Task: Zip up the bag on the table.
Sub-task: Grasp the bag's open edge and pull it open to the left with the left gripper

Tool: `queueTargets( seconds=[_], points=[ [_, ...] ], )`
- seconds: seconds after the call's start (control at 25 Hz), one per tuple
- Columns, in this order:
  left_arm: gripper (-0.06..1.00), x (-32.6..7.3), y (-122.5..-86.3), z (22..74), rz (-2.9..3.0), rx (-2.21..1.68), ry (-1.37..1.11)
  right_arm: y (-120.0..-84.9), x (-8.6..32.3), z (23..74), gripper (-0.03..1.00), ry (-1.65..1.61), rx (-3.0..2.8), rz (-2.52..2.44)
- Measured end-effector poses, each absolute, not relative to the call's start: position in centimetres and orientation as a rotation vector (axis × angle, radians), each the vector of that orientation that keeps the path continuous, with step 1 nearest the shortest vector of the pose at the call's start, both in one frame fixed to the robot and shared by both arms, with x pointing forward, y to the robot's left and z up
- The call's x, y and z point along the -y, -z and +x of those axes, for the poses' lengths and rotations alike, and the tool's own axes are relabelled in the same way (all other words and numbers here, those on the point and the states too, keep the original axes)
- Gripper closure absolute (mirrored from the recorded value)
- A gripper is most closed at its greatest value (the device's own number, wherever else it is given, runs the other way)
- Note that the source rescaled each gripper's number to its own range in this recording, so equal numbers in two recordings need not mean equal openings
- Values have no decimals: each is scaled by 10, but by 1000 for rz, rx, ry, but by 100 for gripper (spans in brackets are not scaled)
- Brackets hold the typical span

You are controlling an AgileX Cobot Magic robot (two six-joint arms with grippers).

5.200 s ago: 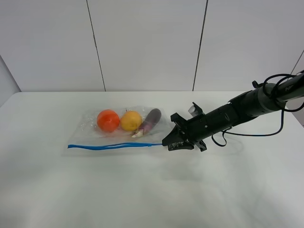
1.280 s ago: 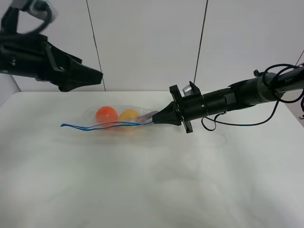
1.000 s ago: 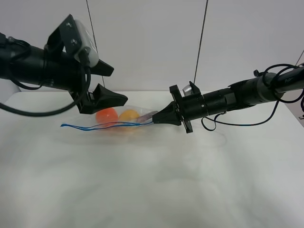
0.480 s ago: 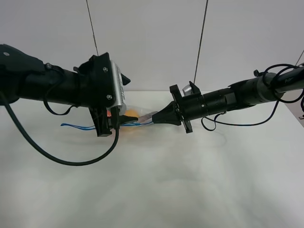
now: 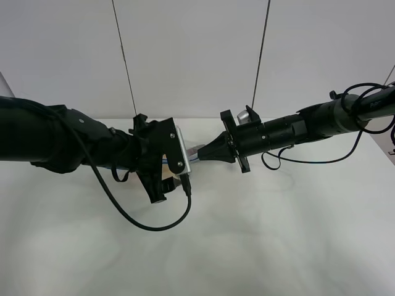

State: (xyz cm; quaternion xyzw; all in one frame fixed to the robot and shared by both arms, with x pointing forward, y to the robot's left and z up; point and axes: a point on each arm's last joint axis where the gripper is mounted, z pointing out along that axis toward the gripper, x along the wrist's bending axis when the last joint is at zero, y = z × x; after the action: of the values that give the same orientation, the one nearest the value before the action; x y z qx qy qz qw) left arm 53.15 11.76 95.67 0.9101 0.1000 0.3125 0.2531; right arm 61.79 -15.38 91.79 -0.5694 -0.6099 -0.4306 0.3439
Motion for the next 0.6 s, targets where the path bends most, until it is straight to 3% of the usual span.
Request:
queueTargets(
  seconds=[0.24,0.6],
  points=[
    [12,-115,-938,537,2519,-287,-819,-918,154,618,97,1119,1584,-1479],
    [47,-110,-943,543,2499,-282,-828,-918,154,618,97,1118,1585,-1477]
  ],
)
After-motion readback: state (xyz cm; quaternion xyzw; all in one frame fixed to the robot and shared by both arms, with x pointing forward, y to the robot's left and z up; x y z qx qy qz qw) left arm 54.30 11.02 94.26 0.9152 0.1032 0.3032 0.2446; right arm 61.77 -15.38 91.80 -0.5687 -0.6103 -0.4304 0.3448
